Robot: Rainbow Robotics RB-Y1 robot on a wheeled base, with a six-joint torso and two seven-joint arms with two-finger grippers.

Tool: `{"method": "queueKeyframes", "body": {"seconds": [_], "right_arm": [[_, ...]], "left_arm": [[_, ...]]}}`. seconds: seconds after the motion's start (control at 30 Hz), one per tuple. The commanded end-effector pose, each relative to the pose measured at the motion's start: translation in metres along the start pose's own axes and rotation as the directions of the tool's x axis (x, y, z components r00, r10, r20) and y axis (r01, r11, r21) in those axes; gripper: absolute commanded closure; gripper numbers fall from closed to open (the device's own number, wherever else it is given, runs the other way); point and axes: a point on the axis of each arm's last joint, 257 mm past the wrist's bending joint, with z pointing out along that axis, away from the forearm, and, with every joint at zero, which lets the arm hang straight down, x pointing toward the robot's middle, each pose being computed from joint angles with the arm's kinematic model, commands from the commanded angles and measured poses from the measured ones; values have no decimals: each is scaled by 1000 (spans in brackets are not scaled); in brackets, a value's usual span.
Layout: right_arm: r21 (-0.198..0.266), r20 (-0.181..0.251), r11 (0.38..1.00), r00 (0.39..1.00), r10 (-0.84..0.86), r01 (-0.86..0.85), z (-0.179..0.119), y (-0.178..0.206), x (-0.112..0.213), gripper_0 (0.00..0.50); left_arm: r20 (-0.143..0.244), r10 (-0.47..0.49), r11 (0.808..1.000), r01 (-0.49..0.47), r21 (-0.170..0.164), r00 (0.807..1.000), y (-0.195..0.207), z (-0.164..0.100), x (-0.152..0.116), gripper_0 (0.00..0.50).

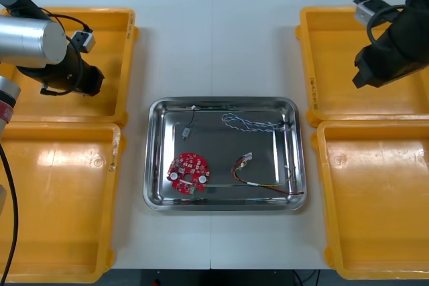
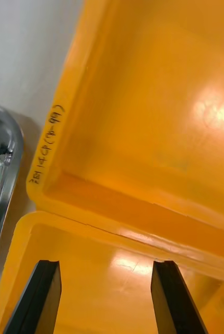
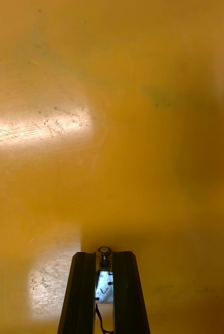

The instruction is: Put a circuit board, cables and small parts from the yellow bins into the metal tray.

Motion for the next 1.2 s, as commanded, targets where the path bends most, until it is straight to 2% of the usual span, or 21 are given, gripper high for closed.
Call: {"method": "queueKeyframes", "body": {"seconds": [0.03, 0.23, 0.37, 0.53, 0.67, 0.87, 1.0, 1.2], "right_arm": [[40, 40, 988, 989, 145, -147, -18, -42, 13, 0], [37, 44, 967, 967, 251, -253, -18, -67, 33, 0], [37, 46, 955, 955, 294, -296, -16, -80, 47, 0], [44, 48, 946, 946, 320, -323, -16, -88, 55, 0], [62, 35, 943, 944, 327, -328, -14, -92, 61, 0], [63, 22, 943, 945, 327, -328, -9, -88, 64, 0], [60, 20, 945, 947, 320, -321, -5, -86, 64, 0], [59, 32, 938, 940, 340, -341, -1, -89, 80, 0]], "left_arm": [[-9, 28, 1000, -28, 10, 1000, -3, -15, -4, 500], [-38, 35, 999, -34, 4, 999, 2, -43, -3, 500], [-37, 27, 1000, -26, 7, 999, 5, -61, -5, 500], [-39, 16, 1000, -16, -11, 999, 11, -78, -6, 500], [-52, 7, 999, -9, -33, 999, 13, -91, -4, 500], [-66, -32, 998, 29, -57, 997, 8, -113, 0, 500], [-70, -60, 997, 57, -51, 996, -4, -123, 2, 500], [-53, -95, 995, 93, -35, 994, -32, -135, 0, 500]]}}
